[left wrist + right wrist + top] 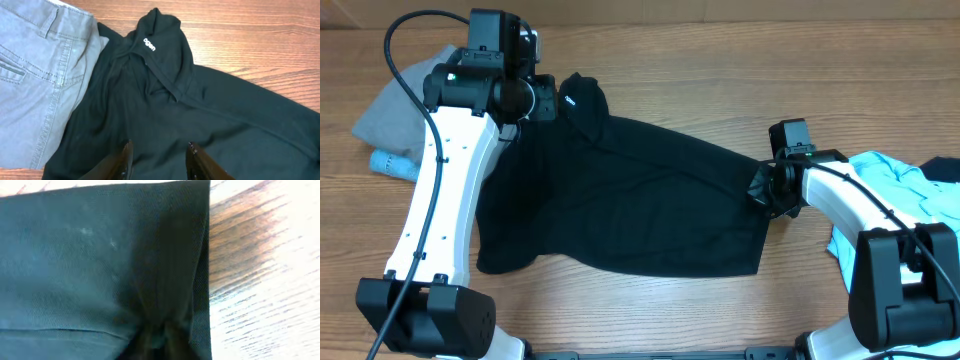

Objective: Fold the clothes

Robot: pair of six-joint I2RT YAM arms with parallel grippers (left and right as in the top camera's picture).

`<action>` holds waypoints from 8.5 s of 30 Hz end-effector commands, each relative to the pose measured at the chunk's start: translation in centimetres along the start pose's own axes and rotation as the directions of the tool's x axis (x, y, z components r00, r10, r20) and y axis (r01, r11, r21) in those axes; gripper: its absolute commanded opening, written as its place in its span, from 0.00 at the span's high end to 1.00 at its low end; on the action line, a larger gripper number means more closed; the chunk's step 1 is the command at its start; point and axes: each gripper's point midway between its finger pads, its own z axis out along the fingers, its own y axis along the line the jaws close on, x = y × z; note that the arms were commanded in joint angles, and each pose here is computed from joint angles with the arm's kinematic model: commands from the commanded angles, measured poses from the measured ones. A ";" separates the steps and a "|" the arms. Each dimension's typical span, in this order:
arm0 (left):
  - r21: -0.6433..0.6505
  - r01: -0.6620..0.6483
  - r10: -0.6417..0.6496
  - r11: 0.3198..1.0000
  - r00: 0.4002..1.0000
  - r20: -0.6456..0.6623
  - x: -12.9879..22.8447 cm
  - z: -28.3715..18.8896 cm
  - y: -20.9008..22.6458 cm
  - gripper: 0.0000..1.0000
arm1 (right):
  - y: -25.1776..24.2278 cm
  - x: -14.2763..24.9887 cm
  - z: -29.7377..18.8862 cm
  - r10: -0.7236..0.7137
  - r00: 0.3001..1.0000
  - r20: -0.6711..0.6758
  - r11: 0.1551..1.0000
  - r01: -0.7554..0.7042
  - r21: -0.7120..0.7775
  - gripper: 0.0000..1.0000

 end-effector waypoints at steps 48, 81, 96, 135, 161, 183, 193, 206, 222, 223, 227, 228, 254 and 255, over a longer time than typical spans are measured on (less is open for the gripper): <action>0.009 -0.061 0.062 0.998 0.995 -0.084 2.1 -0.4 0.0 0.54 | -2.2 -18.6 -1.6 0.298 0.848 0.438 0.938 -0.174 -0.301 0.41; -0.036 -0.067 0.058 0.997 0.974 -0.219 5.4 -0.9 1.1 0.25 | 0.0 -0.3 0.6 -0.126 0.984 -0.128 0.980 0.103 -0.173 0.46; -0.033 -0.075 0.066 0.997 0.975 -0.213 5.2 -0.9 1.1 0.21 | 0.5 -0.1 -0.9 -0.169 0.975 -0.147 0.967 0.135 -0.218 0.67; -0.046 -0.058 0.034 0.997 0.913 -0.407 10.0 -2.4 1.6 0.17 | -7.5 7.3 -8.9 0.167 0.858 -0.486 0.981 -0.093 0.172 0.78; -0.121 0.052 -0.123 0.991 0.693 -0.710 22.6 2.1 3.2 0.29 | -4.2 7.2 -1.4 0.079 0.914 -0.398 0.982 -0.141 -0.129 0.89; -0.335 0.122 -0.330 0.934 0.651 -0.684 32.1 7.7 6.8 0.41 | -7.2 9.1 -3.7 0.200 0.870 -0.452 0.980 -0.184 0.080 0.96; -0.385 0.103 -0.362 0.917 0.620 -0.696 31.4 5.8 7.8 0.96 | -7.1 8.8 -3.5 0.197 0.875 -0.442 0.980 -0.183 0.073 0.96; -0.307 0.137 -0.305 0.942 0.730 -0.612 23.4 3.5 6.5 0.94 | -7.0 8.5 -3.4 0.193 0.881 -0.431 0.981 -0.183 0.065 0.96; 0.013 0.113 -0.103 0.994 0.945 -0.310 14.2 8.8 1.9 0.96 | -5.5 4.7 -2.0 0.163 0.942 -0.293 0.983 -0.179 -0.028 0.96; 0.029 0.108 -0.095 0.994 0.954 -0.283 13.5 9.0 1.5 0.96 | -5.4 4.4 -1.9 0.161 0.946 -0.281 0.983 -0.178 -0.037 0.96; 0.064 0.080 -0.065 0.995 0.977 -0.202 11.6 9.5 0.5 0.92 | -5.1 3.4 -1.7 0.153 0.958 -0.242 0.983 -0.172 -0.060 0.96; 0.075 0.066 -0.052 0.995 0.982 -0.182 11.1 9.6 0.1 0.90 | -4.9 2.8 -1.6 0.151 0.963 -0.222 0.983 -0.171 -0.072 0.96; -0.370 0.049 -0.145 0.928 0.961 -0.237 14.1 8.4 9.7 0.26 | -9.3 -0.2 -1.6 0.381 0.912 -0.151 0.920 -0.391 -0.042 0.36; -0.371 0.060 -0.159 0.927 0.958 -0.241 14.5 8.7 10.1 0.25 | -8.4 0.0 -1.7 0.343 0.921 -0.182 0.925 -0.365 -0.105 0.37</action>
